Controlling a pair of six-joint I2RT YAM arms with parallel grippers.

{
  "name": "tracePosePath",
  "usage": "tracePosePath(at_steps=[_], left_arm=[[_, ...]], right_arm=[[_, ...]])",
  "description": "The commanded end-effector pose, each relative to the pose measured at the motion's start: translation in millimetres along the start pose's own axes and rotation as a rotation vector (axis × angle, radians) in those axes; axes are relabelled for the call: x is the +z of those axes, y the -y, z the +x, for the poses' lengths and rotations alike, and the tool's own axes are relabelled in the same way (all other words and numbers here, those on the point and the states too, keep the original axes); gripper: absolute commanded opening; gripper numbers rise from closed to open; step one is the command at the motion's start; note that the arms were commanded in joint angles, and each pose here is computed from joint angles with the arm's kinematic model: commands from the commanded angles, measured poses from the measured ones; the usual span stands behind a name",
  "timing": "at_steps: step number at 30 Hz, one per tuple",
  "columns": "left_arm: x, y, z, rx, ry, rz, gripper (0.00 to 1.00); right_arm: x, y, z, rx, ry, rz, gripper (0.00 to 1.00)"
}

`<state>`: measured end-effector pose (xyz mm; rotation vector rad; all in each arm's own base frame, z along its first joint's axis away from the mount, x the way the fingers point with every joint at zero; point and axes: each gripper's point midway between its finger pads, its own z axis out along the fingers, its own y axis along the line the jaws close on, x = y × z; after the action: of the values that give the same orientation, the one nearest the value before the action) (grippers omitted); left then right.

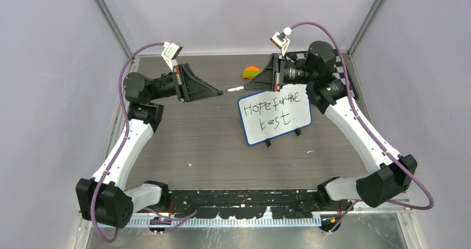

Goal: Write a sentence on the whiteboard
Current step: Close the whiteboard marker at the center of the board.

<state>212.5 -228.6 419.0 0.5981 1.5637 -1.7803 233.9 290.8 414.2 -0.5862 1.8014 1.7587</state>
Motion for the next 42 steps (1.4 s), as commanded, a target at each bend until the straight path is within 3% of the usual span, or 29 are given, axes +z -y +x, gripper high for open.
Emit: tracePosePath(at_steps=[1,33,42], left_arm=[[0.7,4.2,-0.9,0.039,0.006,0.005,0.00],[6.8,0.3,1.7,0.014,-0.004,-0.007,0.00],[8.2,7.4,-6.4,0.006,0.043,0.021,0.00]], right_arm=[[-4.0,-25.2,-4.1,-0.064,0.009,-0.050,0.00],[4.0,-20.9,3.5,-0.045,-0.014,-0.053,0.00],[5.2,-20.1,5.0,-0.046,-0.017,-0.053,0.00]])
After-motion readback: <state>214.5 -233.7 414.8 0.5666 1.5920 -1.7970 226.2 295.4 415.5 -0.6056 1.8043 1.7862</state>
